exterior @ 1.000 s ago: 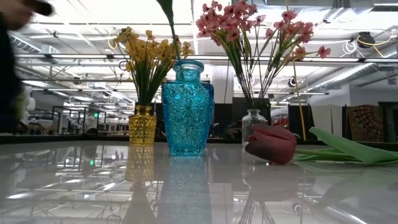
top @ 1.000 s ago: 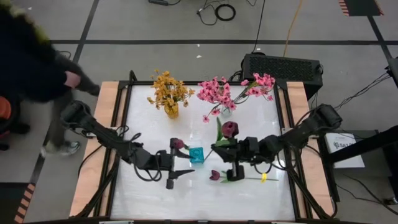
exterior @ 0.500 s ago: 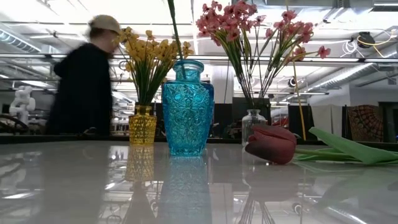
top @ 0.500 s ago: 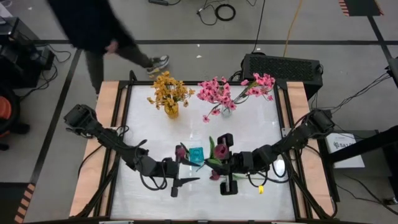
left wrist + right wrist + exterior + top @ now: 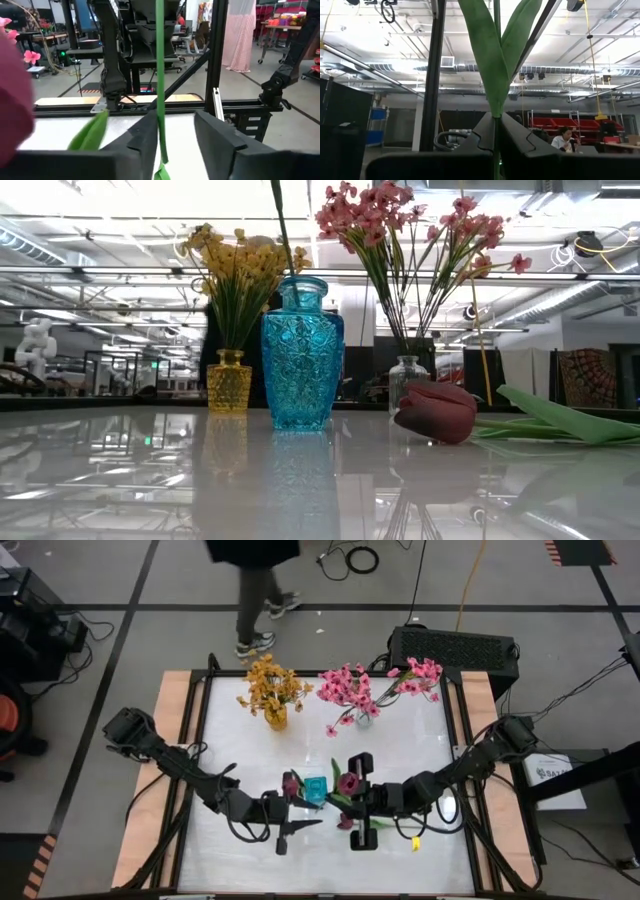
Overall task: Sort flowers into vase by color
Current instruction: Put the top dark red flower into the blue vase
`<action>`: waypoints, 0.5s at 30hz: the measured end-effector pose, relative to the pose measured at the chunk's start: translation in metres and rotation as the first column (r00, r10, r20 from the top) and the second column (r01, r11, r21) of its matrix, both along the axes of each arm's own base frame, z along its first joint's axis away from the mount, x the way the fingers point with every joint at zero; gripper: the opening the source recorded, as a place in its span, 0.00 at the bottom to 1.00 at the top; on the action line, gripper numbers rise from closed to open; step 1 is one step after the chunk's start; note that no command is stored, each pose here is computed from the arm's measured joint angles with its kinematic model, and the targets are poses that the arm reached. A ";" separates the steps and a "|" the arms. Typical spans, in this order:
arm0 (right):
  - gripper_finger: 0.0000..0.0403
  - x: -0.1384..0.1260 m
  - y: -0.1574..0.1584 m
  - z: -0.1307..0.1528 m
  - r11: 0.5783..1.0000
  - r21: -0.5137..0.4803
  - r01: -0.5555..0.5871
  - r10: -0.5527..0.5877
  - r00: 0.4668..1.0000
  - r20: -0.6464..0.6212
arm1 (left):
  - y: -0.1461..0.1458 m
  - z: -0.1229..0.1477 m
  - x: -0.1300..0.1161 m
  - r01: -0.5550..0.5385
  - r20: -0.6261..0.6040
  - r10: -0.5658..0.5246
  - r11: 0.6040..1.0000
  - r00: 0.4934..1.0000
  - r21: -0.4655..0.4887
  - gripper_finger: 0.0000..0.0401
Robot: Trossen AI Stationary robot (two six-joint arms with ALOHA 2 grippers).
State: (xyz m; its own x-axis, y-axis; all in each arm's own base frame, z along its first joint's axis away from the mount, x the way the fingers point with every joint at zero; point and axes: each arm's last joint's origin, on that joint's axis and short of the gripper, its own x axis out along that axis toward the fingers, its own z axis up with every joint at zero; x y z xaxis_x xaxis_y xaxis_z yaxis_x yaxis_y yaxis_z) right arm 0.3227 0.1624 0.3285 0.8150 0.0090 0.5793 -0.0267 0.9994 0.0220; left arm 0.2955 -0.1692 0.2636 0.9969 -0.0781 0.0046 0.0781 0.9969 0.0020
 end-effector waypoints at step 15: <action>0.09 0.003 0.002 -0.006 1.000 0.001 -0.028 0.028 0.997 -0.075 | -0.003 0.000 -0.002 0.009 -0.003 -0.009 1.000 1.000 0.003 0.03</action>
